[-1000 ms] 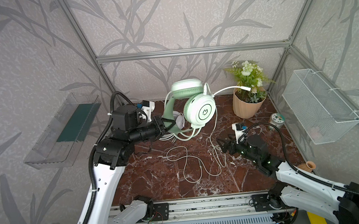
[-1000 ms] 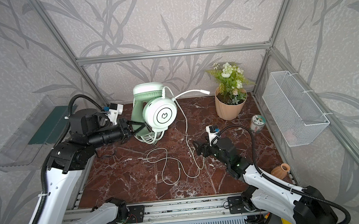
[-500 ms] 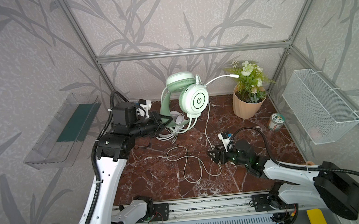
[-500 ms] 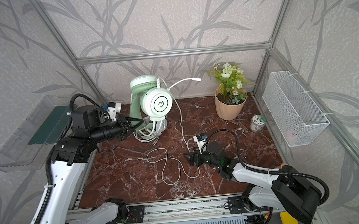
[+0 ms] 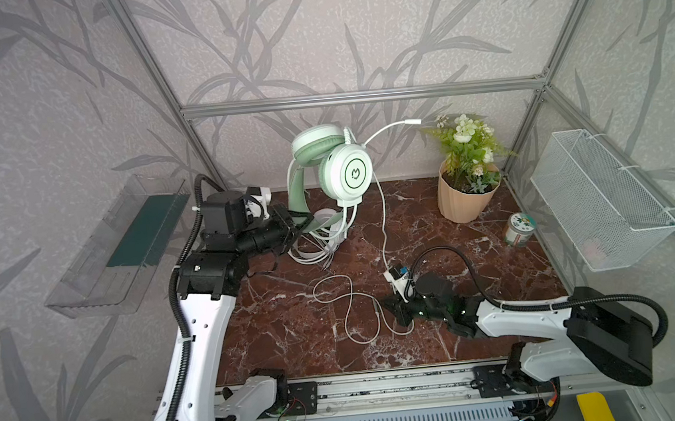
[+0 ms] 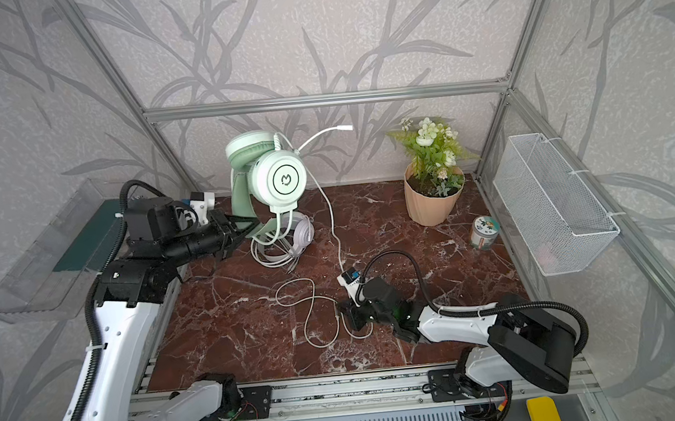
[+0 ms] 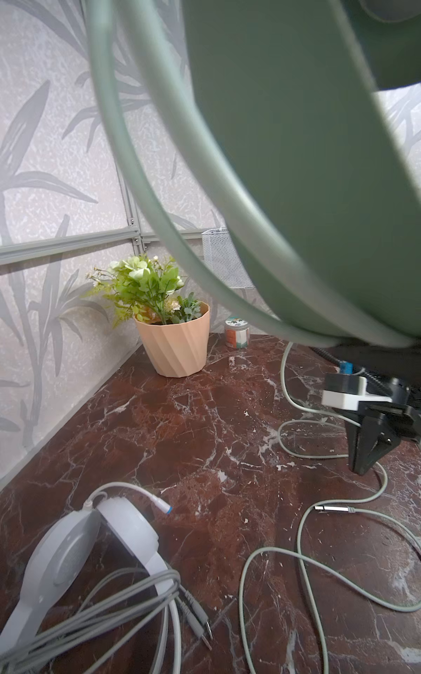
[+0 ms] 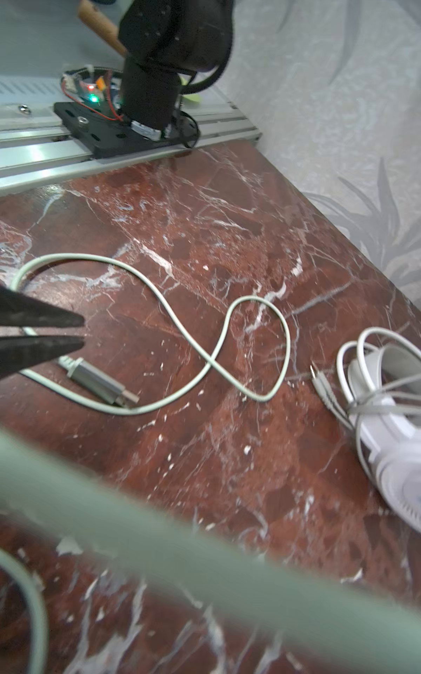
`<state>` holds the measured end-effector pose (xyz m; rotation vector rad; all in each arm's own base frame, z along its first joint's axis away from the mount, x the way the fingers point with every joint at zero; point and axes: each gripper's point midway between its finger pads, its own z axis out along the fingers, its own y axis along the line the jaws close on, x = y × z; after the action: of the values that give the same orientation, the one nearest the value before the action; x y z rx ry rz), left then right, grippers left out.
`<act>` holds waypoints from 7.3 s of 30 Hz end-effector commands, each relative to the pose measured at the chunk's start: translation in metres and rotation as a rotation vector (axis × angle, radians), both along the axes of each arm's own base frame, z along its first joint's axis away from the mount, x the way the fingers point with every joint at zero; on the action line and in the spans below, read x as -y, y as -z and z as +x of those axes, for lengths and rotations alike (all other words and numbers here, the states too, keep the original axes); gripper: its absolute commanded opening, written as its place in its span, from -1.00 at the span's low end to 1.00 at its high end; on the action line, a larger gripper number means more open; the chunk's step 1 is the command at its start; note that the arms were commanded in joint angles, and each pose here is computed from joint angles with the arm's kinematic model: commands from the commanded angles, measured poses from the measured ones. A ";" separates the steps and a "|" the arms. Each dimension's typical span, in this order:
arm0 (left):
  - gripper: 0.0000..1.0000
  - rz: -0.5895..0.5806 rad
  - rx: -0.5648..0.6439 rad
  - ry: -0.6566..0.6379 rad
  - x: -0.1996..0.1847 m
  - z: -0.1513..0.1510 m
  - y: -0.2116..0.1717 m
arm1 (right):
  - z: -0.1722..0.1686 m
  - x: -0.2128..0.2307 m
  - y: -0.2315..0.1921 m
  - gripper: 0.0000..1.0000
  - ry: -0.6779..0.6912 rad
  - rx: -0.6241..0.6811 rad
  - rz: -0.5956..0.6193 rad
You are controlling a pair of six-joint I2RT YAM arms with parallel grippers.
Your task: Wrap the headphones
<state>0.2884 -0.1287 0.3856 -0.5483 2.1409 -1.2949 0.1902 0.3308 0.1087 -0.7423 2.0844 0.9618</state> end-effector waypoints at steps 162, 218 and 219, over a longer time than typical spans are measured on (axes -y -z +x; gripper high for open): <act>-1.00 0.368 0.364 0.040 0.011 -0.096 -0.045 | 0.064 0.032 -0.054 0.19 0.102 0.073 0.081; -1.00 0.645 -0.170 -0.157 -0.071 0.025 0.121 | -0.142 0.029 -0.126 -1.00 -0.405 0.386 -0.255; -1.00 0.670 -0.177 -0.155 -0.072 0.024 0.126 | -0.141 0.026 -0.135 -1.00 -0.409 0.425 -0.272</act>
<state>0.3066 -0.0581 0.2561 -0.5757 2.4720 -0.4456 0.0434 0.3145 0.2482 -1.2813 1.7889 0.8741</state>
